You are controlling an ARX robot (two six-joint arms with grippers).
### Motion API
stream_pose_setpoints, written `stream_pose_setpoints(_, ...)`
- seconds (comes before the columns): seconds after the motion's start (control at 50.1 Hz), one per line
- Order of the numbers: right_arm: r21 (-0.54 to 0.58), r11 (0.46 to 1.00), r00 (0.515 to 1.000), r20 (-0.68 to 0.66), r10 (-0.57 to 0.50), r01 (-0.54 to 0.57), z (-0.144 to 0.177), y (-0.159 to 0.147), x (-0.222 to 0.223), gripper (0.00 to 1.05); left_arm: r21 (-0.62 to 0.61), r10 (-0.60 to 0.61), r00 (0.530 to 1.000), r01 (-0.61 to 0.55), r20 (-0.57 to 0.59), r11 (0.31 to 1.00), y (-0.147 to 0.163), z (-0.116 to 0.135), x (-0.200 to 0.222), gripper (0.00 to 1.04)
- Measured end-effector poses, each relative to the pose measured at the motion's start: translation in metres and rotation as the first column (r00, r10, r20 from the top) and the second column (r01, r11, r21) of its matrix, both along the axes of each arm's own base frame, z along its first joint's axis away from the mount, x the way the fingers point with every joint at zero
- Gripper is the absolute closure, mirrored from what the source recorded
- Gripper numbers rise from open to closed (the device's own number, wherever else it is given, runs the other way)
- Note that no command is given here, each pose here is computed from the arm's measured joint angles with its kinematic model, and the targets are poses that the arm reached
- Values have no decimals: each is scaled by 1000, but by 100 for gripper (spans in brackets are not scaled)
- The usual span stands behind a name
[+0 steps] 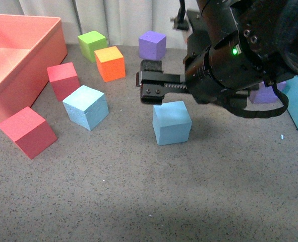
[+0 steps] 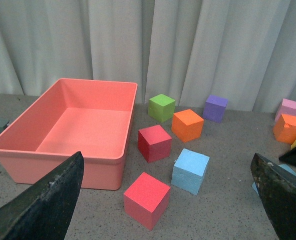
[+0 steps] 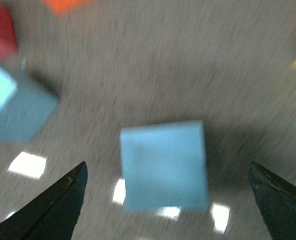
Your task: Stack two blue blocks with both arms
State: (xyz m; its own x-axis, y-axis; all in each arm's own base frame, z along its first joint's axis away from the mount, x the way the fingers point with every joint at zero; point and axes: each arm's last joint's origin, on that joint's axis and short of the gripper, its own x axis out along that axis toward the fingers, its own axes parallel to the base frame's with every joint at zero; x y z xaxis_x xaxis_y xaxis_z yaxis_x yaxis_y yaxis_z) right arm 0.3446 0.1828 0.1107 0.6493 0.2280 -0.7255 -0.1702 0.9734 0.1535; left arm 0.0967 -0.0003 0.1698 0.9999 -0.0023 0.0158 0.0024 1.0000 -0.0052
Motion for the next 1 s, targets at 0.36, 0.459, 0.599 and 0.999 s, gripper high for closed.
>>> stream_pose_setpoints(0.36, 44, 972, 636, 749, -186, 231, 34, -109, -89, 83, 0, 0, 1000, 0, 1, 1000, 0, 0, 0, 7)
stream_pose_setpoints(0.459, 16, 974, 668, 725, -166, 226, 29, -123, -107, 99, 0, 0, 1000, 0, 1, 1000, 0, 0, 0, 7)
stream_pose_setpoints(0.599, 17, 976, 663, 731, -159, 216, 35, -140, -130, 104, 0, 1, 1000, -1, 1, 1000, 0, 0, 0, 7)
stream_pose_setpoints(0.999, 19, 975, 661, 732, -165, 223, 51, -166, -173, 104, 0, 1, 1000, -1, 1, 1000, 0, 0, 0, 7)
